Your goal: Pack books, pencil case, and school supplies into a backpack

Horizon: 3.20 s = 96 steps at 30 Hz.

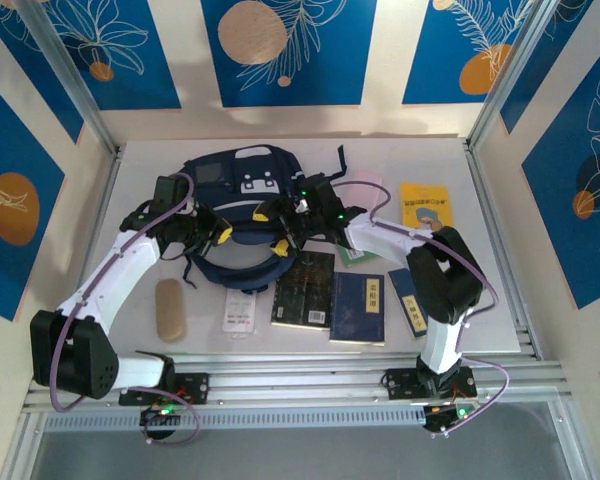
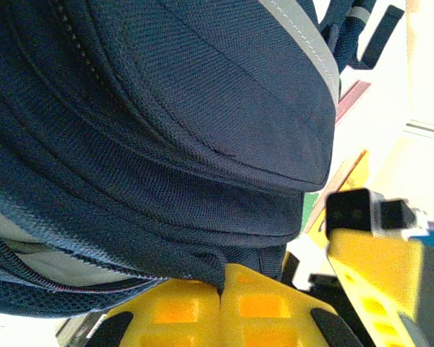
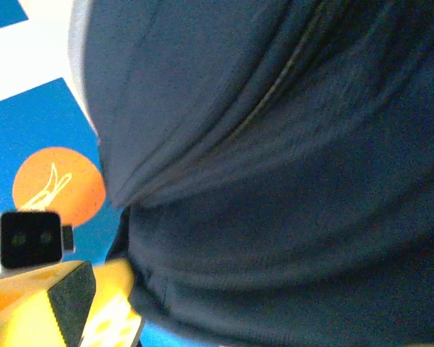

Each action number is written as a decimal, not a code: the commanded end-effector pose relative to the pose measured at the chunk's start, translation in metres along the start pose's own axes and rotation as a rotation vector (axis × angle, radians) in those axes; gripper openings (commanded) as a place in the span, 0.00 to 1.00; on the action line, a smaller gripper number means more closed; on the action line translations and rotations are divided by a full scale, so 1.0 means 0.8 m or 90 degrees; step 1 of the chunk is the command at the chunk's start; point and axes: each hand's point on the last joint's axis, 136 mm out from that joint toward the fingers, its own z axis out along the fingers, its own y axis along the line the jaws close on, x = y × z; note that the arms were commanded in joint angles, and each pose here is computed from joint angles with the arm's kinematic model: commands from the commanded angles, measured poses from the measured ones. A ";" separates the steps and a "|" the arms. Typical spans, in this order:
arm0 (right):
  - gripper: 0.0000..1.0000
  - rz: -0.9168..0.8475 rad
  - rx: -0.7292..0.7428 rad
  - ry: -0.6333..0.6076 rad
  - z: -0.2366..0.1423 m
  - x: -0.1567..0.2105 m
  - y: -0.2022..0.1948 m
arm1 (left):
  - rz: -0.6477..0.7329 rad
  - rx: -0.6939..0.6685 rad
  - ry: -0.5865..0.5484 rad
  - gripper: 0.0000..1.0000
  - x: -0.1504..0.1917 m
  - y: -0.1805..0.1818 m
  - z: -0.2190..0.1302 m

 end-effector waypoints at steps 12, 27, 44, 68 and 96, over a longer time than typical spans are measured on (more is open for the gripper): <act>0.02 -0.206 0.008 -0.023 0.010 -0.047 0.073 | 0.116 0.058 -0.032 0.00 0.009 -0.039 -0.033; 0.00 -0.388 -0.067 0.155 -0.042 -0.017 0.160 | 0.424 0.072 -0.123 0.64 0.019 -0.070 -0.113; 0.41 -0.359 0.039 0.044 -0.002 -0.139 0.119 | 0.457 0.025 -0.135 0.69 0.021 -0.047 -0.126; 0.75 -0.584 0.336 -0.249 -0.165 -0.086 0.103 | 0.453 -0.122 -0.103 0.83 0.031 0.039 -0.134; 0.79 -0.470 0.153 0.088 -0.055 0.087 -0.071 | 0.298 -0.480 -0.062 1.00 -0.023 0.210 -0.078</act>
